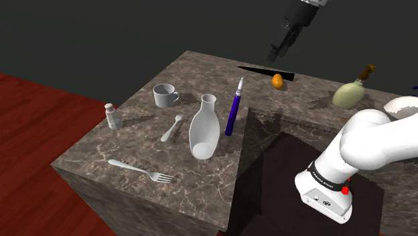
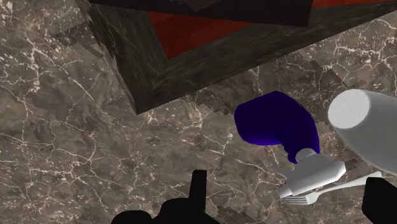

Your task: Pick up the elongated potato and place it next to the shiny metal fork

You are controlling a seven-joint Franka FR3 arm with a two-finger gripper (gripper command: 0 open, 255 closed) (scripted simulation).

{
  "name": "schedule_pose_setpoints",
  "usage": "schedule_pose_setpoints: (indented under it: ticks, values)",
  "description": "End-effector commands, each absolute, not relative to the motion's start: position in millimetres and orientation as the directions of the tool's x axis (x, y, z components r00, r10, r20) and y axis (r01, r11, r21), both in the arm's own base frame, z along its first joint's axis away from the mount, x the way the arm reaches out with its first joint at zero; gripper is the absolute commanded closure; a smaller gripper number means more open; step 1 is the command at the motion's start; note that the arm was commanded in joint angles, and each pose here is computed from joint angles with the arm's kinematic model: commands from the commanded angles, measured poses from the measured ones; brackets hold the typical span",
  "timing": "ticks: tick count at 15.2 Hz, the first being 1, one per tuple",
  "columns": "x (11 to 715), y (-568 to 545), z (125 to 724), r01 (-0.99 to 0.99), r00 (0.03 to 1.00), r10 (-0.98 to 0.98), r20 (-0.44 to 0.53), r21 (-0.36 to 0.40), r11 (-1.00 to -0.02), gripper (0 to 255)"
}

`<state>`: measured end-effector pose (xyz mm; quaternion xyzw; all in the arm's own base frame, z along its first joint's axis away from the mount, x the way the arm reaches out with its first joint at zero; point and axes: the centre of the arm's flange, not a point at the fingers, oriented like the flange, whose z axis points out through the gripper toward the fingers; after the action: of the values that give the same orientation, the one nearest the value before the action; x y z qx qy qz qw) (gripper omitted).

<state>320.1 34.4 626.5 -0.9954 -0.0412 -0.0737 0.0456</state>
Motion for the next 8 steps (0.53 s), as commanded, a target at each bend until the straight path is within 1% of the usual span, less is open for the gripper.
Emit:
schedule_pose_setpoints:
  ticks: [1, 8]
  values:
    - [320, 34, 626, 0.089, 0.986, 0.075, 0.151, -0.085, -0.992, 0]
    - [371, -31, 590, -0.05, 0.989, -0.061, 0.135, -0.089, -0.995, 0]
